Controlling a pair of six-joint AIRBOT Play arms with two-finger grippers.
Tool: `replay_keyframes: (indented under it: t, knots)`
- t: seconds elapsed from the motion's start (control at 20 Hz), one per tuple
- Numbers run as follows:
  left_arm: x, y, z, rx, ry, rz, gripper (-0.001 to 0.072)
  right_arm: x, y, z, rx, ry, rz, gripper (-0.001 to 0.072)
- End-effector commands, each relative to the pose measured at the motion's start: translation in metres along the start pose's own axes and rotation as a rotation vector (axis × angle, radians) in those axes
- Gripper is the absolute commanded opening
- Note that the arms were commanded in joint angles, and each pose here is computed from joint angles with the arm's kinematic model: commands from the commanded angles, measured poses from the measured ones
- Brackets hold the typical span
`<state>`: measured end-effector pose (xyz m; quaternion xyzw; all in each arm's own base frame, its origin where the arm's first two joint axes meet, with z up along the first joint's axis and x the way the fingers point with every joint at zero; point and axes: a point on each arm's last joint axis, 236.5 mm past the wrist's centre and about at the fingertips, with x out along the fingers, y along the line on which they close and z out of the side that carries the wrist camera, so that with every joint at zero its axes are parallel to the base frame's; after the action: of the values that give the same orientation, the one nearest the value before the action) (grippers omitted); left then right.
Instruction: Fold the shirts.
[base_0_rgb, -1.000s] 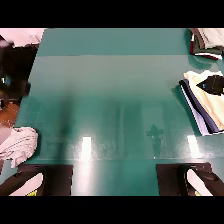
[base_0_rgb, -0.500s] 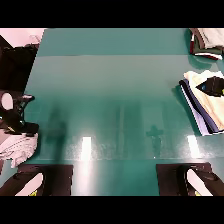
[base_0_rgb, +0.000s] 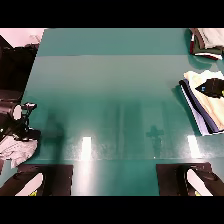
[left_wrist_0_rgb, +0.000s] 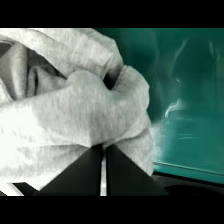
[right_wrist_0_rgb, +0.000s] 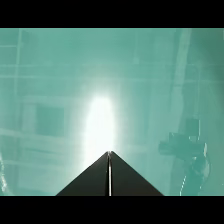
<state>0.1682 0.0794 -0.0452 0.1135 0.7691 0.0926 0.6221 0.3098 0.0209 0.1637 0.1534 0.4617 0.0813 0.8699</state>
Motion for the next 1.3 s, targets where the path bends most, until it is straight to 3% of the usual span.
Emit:
replay_keyframes:
  t: [0.0, 0.25, 0.5, 0.7, 1.0, 1.25]
  knots:
    - [0.005, 0.000, -0.001, 0.003, 0.000, 0.008, 0.0021, 0.000, 0.001, 0.001, -0.001, -0.004, 0.001, 0.0022]
    - [-0.095, 0.012, 0.049, -0.056, -0.234, -0.040, 0.0021, -0.001, 0.004, 0.011, 0.002, -0.049, 0.014, 0.0022]
    - [-0.291, -0.062, 0.081, 0.254, -0.761, -0.245, 0.0020, -0.001, 0.003, 0.015, 0.003, -0.062, 0.012, 0.0022]
    - [-0.395, -0.116, 0.068, 0.442, -1.086, -0.318, 0.0020, -0.002, 0.003, 0.017, 0.004, -0.071, 0.011, 0.0022]
    - [-0.480, -0.216, 0.094, 0.688, -1.303, -0.407, 0.0021, -0.002, 0.010, 0.018, 0.011, -0.077, 0.041, 0.0022]
    - [-0.460, -0.329, 0.150, 0.749, -1.199, -0.684, 0.0021, -0.003, 0.020, 0.021, 0.022, -0.088, 0.083, 0.0022]
